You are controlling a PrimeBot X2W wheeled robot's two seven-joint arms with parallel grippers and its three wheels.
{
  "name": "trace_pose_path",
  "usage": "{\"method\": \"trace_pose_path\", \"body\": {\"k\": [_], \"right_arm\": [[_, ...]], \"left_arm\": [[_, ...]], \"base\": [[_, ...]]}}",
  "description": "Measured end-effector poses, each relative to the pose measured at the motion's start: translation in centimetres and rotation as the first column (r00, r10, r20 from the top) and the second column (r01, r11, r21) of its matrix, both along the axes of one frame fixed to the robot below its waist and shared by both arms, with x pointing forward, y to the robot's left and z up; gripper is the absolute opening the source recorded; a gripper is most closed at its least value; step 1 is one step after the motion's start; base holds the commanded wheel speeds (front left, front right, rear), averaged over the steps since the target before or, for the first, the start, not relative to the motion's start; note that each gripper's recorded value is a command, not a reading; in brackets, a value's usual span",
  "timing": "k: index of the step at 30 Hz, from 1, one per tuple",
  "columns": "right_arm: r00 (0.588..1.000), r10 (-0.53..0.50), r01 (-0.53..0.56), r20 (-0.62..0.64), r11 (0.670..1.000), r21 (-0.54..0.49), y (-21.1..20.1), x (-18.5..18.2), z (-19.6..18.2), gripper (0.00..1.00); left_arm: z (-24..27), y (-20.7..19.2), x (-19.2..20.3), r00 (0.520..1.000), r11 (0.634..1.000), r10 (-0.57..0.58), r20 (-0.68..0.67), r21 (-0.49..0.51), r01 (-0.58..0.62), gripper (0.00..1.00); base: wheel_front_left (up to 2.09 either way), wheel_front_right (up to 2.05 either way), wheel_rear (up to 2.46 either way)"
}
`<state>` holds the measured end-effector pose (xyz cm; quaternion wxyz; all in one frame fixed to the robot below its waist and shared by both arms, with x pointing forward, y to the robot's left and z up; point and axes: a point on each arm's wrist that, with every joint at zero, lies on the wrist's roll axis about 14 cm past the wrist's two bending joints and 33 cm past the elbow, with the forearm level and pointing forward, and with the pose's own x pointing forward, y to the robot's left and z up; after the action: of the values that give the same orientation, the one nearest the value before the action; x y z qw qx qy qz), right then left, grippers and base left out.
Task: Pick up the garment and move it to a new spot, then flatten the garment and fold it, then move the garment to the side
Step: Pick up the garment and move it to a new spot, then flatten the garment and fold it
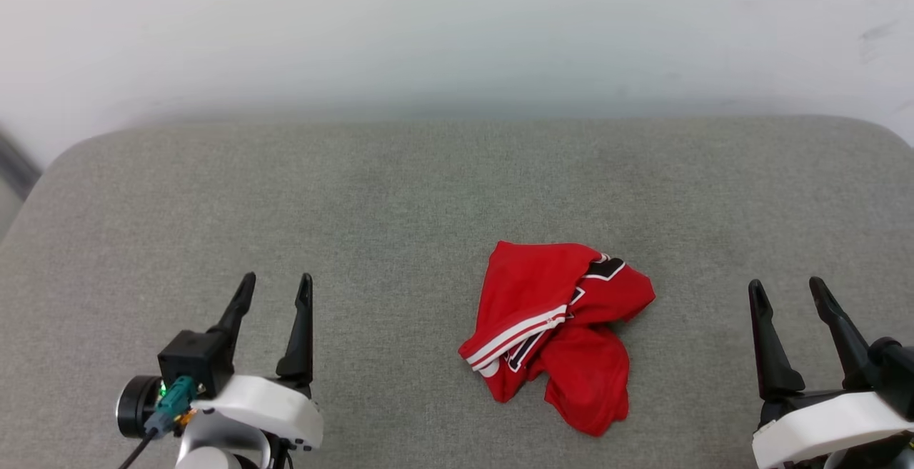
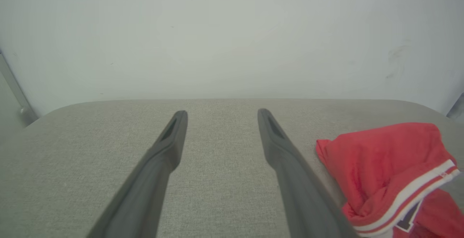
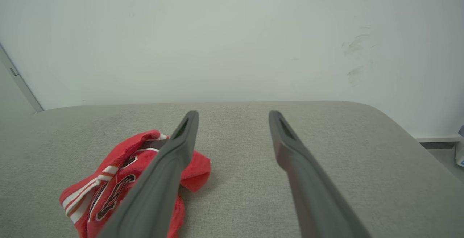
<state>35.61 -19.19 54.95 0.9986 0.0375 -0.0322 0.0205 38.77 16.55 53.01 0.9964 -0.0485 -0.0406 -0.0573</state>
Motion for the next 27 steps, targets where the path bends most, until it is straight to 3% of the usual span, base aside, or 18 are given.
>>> {"method": "trace_pose_path", "body": {"k": [21,27], "right_arm": [[0.999,0.028,-0.027,0.022,0.999,-0.019,0.9,0.0,1.3,1.0],[0.999,0.043,-0.043,0.003,0.999,-0.019,1.4,0.9,0.7,1.0]], "left_arm": [[-0.2,0.0,-0.4,1.0,1.0,0.004,-0.022,-0.029,-0.004,1.0],[0.6,-5.8,1.4,0.978,0.98,-0.198,-0.066,-0.026,0.197,1.0]], "base": [[0.0,0.0,0.0],[0.0,0.0,0.0]]}}
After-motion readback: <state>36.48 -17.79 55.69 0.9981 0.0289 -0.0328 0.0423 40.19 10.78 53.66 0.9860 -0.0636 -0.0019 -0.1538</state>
